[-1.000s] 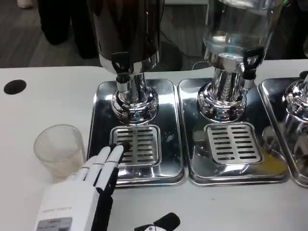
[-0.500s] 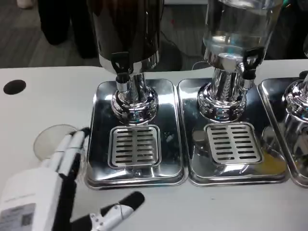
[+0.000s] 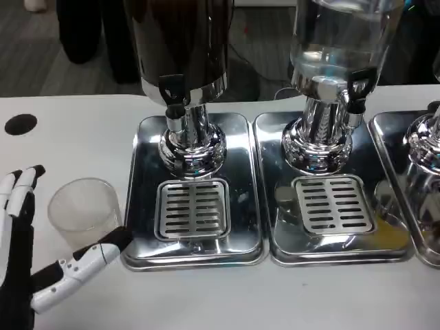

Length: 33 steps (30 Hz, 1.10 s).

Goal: Grasp the cup under the faucet to collect the drink, then remove the cup.

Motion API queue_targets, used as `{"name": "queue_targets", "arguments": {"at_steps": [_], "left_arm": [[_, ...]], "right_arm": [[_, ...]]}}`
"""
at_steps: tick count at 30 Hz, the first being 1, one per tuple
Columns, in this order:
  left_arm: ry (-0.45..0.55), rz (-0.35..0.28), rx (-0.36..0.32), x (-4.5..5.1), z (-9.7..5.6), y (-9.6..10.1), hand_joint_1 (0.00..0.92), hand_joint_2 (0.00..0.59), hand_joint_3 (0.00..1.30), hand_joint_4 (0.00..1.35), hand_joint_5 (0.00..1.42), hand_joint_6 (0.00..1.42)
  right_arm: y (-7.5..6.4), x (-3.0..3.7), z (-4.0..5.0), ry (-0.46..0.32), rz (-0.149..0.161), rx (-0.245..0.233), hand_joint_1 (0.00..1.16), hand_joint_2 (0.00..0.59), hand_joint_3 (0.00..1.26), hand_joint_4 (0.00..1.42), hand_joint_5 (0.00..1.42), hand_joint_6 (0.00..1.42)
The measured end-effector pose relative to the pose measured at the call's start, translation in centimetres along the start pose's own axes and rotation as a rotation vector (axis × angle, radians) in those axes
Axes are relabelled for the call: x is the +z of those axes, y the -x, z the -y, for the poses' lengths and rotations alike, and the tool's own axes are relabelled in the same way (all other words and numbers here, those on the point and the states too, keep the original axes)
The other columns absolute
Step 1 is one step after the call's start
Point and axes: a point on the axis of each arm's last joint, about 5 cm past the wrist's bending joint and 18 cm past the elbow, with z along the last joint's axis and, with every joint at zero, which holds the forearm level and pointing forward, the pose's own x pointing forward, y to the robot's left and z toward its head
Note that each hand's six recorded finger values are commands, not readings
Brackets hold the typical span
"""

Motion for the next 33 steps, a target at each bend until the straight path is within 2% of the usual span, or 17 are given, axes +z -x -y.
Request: {"name": "queue_targets", "arguments": {"at_steps": [4, 10, 14, 18, 22, 27, 33], "left_arm": [[-0.004, -0.033, -0.030, -0.26, 0.4, -1.9, 0.000, 0.016, 0.11, 0.07, 0.23, 0.49], [-0.033, -0.056, -0.039, -0.22, 0.6, -3.4, 0.000, 0.002, 0.08, 0.07, 0.26, 0.52], [-0.066, -0.072, -0.048, -0.14, 1.0, -4.2, 0.007, 0.000, 0.08, 0.08, 0.28, 0.54], [-0.095, -0.067, -0.066, 0.21, 1.4, -4.8, 0.025, 0.007, 0.08, 0.08, 0.30, 0.56], [-0.110, -0.064, -0.077, 0.53, 1.7, -5.3, 0.050, 0.011, 0.09, 0.08, 0.31, 0.57], [-0.135, -0.075, -0.097, 0.61, 2.2, -5.8, 0.147, 0.023, 0.09, 0.09, 0.35, 0.60], [-0.165, -0.076, -0.126, 1.12, 2.9, -6.4, 0.156, 0.024, 0.08, 0.10, 0.36, 0.60]], "right_arm": [[0.2, -0.07, -0.09, -0.003, 0.002, 0.005, 0.45, 0.380, 0.26, 0.10, 0.05, 0.00], [0.7, -0.43, -0.13, -0.016, -0.021, 0.009, 0.45, 0.386, 0.26, 0.10, 0.05, 0.00], [0.8, -0.60, 0.03, -0.011, -0.016, 0.015, 0.44, 0.387, 0.26, 0.10, 0.05, 0.00], [1.1, -0.88, 0.07, -0.019, -0.026, 0.015, 0.44, 0.388, 0.26, 0.10, 0.05, 0.00], [1.2, -0.98, 0.15, -0.020, -0.023, 0.016, 0.44, 0.388, 0.26, 0.10, 0.05, 0.00], [1.6, -1.25, 0.11, -0.025, -0.031, 0.022, 0.44, 0.388, 0.26, 0.10, 0.05, 0.00], [1.9, -1.48, 0.37, -0.040, -0.026, 0.010, 0.44, 0.388, 0.27, 0.10, 0.05, 0.00]]}}
